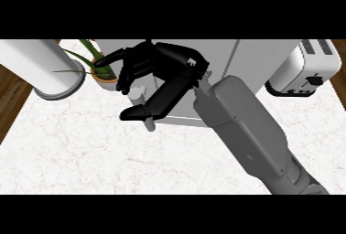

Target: Pick up the bottled water, place it into the cabinet and close the cabinet

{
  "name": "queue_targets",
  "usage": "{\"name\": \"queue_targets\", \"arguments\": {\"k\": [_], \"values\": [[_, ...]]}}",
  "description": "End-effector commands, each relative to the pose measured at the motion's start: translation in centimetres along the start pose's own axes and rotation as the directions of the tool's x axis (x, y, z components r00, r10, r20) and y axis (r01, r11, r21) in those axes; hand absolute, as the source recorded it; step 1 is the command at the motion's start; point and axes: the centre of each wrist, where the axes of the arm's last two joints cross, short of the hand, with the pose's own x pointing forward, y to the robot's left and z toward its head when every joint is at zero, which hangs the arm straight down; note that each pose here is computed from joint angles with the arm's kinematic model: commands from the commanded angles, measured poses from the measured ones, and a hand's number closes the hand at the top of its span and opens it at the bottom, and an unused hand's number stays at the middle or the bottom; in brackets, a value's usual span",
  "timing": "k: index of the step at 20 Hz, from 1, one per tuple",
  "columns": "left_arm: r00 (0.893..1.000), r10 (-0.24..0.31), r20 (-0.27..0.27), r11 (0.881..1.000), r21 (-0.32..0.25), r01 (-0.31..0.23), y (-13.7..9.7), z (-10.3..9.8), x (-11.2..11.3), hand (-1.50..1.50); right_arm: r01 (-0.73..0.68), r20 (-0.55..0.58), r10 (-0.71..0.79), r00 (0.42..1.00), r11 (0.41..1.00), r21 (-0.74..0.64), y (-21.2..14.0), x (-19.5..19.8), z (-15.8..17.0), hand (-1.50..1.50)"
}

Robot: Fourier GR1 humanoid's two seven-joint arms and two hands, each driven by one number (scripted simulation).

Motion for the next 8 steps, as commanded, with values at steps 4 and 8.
{"name": "queue_targets", "arguments": {"k": [4,8], "values": [[1.000,0.019,0.005,0.999,-0.026,-0.018,-0.4,-0.1,-0.5,-1.50,-0.082,0.161,0.127,0.979,0.961,-0.265,-3.1,6.5,1.0,-1.50],[1.000,0.012,-0.005,0.998,-0.057,-0.013,-0.9,-1.3,-0.2,-1.50,-0.076,0.167,0.122,0.978,0.963,-0.259,-2.4,6.5,0.3,-1.50]]}}
